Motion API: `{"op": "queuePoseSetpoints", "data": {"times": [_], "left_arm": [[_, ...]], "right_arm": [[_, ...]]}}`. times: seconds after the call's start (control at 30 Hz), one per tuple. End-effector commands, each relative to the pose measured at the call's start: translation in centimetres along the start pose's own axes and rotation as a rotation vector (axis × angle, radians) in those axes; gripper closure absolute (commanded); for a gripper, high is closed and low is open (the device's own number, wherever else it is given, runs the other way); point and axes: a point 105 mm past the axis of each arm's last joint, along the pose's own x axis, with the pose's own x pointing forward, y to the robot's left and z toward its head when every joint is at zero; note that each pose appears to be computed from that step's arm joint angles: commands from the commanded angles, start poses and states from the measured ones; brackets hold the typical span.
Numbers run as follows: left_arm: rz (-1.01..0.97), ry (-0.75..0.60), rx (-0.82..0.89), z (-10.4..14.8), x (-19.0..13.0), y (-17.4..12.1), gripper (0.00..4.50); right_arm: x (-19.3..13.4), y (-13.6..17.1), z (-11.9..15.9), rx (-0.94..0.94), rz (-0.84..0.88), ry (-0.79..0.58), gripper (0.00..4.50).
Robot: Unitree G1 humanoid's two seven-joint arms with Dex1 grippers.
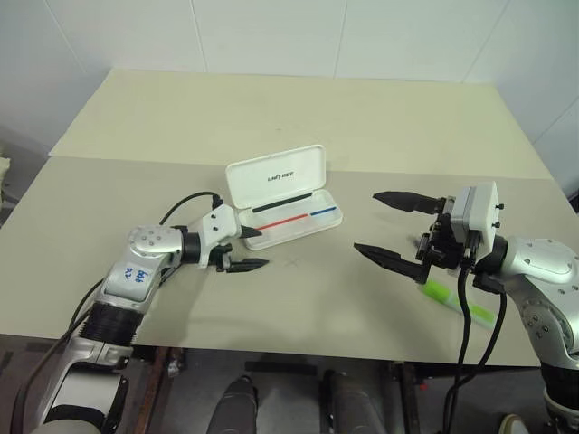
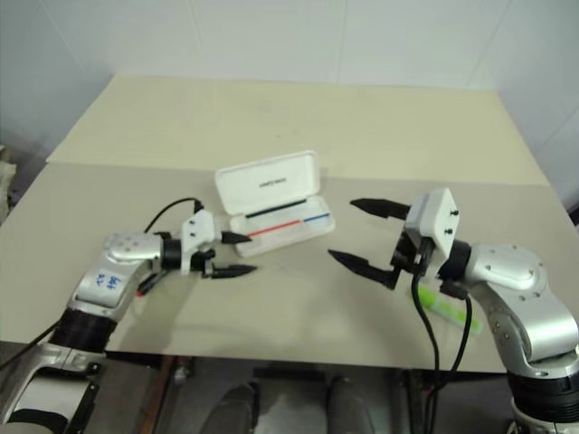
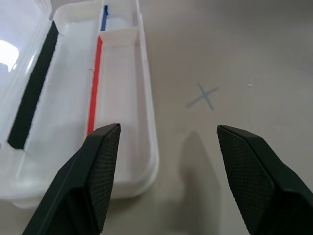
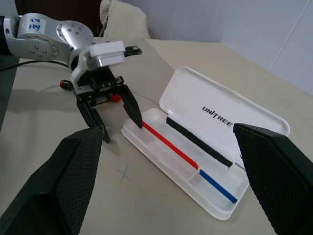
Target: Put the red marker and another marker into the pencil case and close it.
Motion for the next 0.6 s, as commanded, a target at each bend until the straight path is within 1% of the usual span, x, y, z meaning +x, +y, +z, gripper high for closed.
{"op": "queuePoseSetpoints", "data": {"times": [0.03, 0.2, 0.23, 0.3, 0.53, 0.6], "left_arm": [[0.004, -0.005, 0.029, 0.6, 0.4, 0.4, 1.25], [0.005, 0.021, 0.028, 0.5, 0.9, 0.9, 1.25], [0.001, 0.033, 0.033, 0.4, 0.8, 1.0, 1.61], [-0.015, 0.059, 0.035, 0.2, 0.8, 1.1, 2.13], [-0.022, 0.105, 0.062, 0.4, 0.6, 1.6, 4.48], [-0.03, 0.118, 0.073, 0.3, 0.6, 1.6, 4.48]], "right_arm": [[0.3, 0.4, 1.6, -0.055, -0.007, -0.051, 0.0], [0.5, 0.6, 2.4, -0.074, -0.022, -0.076, 0.0], [0.5, 0.5, 2.6, -0.079, -0.024, -0.08, 0.0], [0.7, 0.5, 2.9, -0.088, -0.028, -0.089, 0.0], [0.9, 0.3, 3.1, -0.093, -0.028, -0.1, 0.0], [0.8, 0.3, 3.0, -0.091, -0.025, -0.095, 0.0]]}}
